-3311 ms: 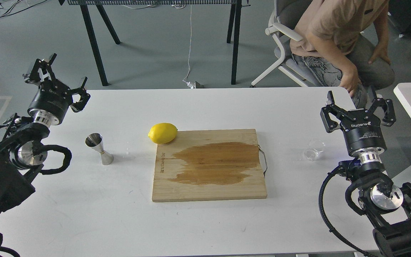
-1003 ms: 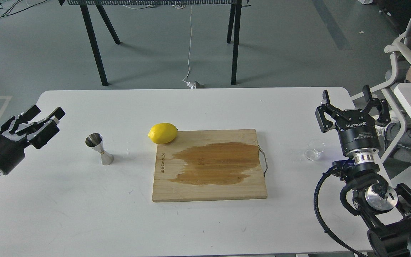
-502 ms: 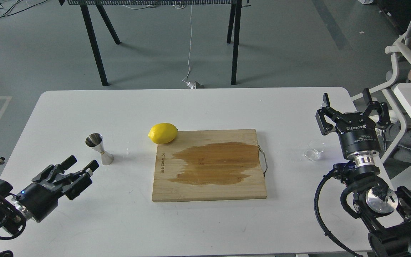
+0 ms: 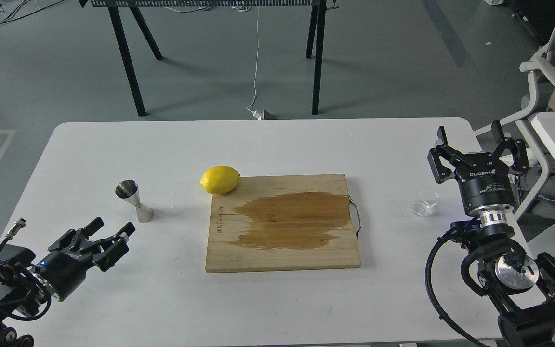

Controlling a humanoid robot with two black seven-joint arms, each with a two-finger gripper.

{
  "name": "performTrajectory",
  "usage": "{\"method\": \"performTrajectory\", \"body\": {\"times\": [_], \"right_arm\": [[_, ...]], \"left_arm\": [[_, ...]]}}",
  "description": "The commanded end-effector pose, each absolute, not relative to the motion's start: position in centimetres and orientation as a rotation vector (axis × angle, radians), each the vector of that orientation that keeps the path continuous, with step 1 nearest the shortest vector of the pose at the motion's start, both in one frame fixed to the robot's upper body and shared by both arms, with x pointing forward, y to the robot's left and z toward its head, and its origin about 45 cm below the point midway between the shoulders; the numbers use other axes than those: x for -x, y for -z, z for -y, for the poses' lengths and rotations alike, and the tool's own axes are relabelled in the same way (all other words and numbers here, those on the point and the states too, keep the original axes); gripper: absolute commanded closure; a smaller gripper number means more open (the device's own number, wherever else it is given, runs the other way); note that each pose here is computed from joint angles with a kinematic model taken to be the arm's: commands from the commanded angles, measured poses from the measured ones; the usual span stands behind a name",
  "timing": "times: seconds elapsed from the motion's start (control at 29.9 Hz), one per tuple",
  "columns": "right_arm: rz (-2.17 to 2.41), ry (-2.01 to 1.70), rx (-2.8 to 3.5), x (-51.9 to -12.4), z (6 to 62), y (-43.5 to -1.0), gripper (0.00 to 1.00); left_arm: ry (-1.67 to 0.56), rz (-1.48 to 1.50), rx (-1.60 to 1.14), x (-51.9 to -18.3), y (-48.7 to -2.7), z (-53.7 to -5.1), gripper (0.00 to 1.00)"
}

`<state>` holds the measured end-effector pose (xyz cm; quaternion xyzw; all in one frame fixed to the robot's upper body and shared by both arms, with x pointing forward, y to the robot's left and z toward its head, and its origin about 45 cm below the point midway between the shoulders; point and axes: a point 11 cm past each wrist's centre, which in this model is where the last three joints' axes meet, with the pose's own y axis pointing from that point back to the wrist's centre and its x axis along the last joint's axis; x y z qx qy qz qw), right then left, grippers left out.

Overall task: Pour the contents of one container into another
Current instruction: 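Lower the left hand beside the metal jigger, then close the left hand around the metal jigger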

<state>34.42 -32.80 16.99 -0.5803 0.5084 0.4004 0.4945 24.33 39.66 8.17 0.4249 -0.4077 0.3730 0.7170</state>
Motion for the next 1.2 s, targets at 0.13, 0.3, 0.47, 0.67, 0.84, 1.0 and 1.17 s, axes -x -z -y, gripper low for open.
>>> {"method": "performTrajectory", "body": {"times": [0.13,0.3,0.47,0.67,0.84,1.0,1.17], "right_arm": [[-1.236,-0.971,1.404,-34.3,32.9,-16.9,0.01],[-1.237,-0.969,1.402,-34.3,33.0,-16.9,0.01],[-1.235,-0.968,1.402,-34.3,32.9,-16.9,0.01],[-1.235,-0.967,1.401,-34.4,33.0,-17.0,0.01],[-1.235,-0.967,1.401,-34.3,33.0,-17.0,0.01],[-1.24,-0.969,1.397,-34.2,33.1,-16.8,0.01],[-1.239,-0.969,1.397,-34.1,33.1,-16.8,0.01]], "left_arm": [[-0.827,0.888,-0.912,-26.1,-8.1,-38.3,0.04],[-0.818,0.882,-0.911,-26.4,-7.6,-37.8,0.04],[-0.812,0.885,-0.92,-27.2,-7.1,-37.4,0.04],[-0.81,0.885,-0.932,-28.2,-6.5,-37.1,0.04],[-0.811,0.875,-0.942,-28.8,-6.3,-37.1,0.04],[-0.805,0.862,-0.964,-29.2,-5.8,-37.2,0.04],[-0.797,0.874,-0.966,-30.0,-5.9,-36.9,0.04]]}}
